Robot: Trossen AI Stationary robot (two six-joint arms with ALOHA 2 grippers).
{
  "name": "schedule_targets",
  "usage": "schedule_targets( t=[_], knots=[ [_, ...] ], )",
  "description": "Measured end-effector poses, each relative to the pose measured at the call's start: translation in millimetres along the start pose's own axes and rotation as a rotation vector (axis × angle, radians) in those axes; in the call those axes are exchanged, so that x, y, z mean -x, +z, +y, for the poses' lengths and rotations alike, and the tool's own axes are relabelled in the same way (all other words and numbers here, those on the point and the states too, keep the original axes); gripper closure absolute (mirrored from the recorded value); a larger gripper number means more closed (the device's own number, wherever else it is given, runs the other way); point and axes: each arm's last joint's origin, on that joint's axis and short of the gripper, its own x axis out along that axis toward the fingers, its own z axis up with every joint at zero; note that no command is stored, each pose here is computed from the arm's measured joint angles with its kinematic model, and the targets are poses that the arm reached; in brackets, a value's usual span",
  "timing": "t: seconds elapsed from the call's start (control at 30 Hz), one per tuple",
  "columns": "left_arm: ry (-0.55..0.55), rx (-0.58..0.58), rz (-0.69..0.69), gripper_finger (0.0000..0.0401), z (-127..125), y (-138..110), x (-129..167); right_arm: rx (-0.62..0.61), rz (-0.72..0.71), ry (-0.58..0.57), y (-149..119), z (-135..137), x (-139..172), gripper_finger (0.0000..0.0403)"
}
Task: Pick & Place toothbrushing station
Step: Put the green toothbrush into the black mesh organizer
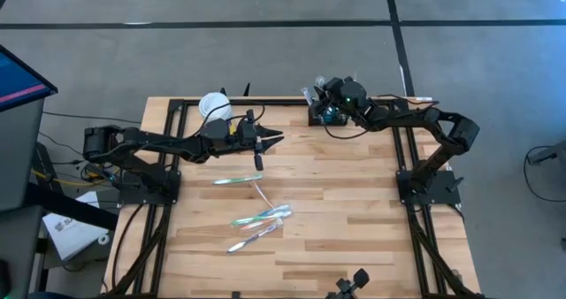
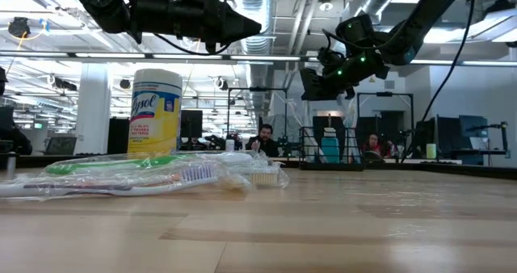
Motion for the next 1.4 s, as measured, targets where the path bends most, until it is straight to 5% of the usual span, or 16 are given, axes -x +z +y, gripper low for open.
schedule_targets(
  t=[1.1,1.4],
  knots=[
    [0.0,0.0,0.003,0.0343,0.0,-0.3,0.0,0.067,0.074,0.029,-13.9,2.2,-5.8,0.0333],
    [0.0,-0.001,0.003,0.0343,0.0,-0.3,0.0,0.075,0.079,0.033,-14.2,4.4,-5.1,0.0249]
  ],
)
